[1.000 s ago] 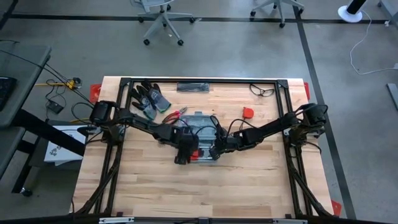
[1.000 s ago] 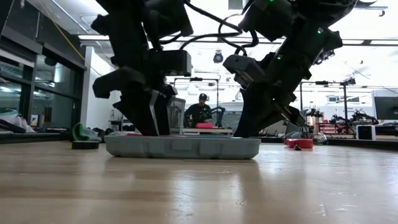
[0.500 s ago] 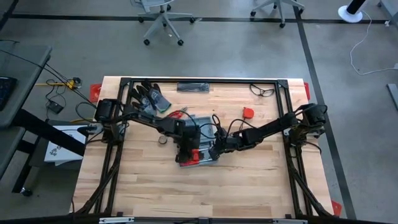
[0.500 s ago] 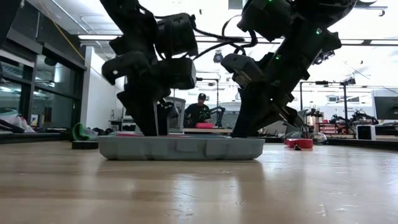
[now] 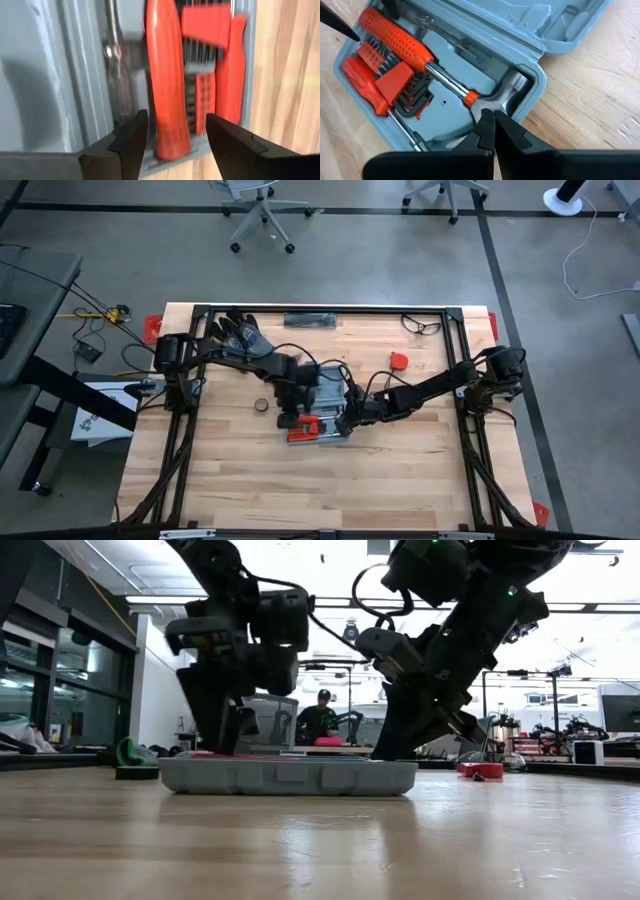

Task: Prefit tool cases
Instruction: Remove the hammer from the gray prefit tool case

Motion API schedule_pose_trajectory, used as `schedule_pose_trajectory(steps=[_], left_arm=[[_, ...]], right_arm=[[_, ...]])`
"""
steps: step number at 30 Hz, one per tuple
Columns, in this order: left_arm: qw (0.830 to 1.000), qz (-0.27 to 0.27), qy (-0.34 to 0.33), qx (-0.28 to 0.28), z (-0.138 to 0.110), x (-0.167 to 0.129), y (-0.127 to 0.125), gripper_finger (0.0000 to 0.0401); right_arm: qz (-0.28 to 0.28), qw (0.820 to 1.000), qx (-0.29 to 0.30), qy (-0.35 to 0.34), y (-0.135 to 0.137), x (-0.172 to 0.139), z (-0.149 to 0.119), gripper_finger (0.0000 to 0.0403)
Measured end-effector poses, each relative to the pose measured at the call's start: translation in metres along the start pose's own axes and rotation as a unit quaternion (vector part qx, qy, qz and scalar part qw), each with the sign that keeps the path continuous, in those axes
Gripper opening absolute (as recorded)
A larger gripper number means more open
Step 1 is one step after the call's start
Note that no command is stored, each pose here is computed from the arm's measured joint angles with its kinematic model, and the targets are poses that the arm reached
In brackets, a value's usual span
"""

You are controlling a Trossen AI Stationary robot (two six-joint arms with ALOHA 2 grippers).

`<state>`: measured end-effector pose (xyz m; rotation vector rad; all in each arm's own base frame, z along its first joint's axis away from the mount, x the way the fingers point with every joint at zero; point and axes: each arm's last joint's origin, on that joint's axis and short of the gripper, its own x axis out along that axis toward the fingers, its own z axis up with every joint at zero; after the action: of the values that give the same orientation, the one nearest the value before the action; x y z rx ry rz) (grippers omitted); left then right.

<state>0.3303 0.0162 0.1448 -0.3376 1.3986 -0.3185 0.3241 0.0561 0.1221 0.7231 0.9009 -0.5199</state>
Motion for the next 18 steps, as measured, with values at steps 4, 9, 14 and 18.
schedule_pose_trajectory(steps=[4,9,14,18], left_arm=[[1.000,0.003,-0.008,0.025,0.000,0.003,0.000,0.0195],[0.998,0.039,-0.032,0.034,0.005,0.004,-0.004,0.0195],[0.998,0.038,-0.027,0.038,0.006,0.012,-0.003,0.0195],[0.999,0.010,-0.019,0.035,0.008,0.022,0.001,0.0195]], right_arm=[[-0.001,1.000,0.000,-0.001,0.000,0.000,0.000,0.0000],[-0.008,1.000,-0.001,0.001,-0.001,0.000,-0.001,0.0000],[-0.007,1.000,0.000,0.001,-0.001,-0.001,-0.001,0.0000],[-0.006,1.000,0.000,0.000,-0.001,-0.001,0.000,0.0000]])
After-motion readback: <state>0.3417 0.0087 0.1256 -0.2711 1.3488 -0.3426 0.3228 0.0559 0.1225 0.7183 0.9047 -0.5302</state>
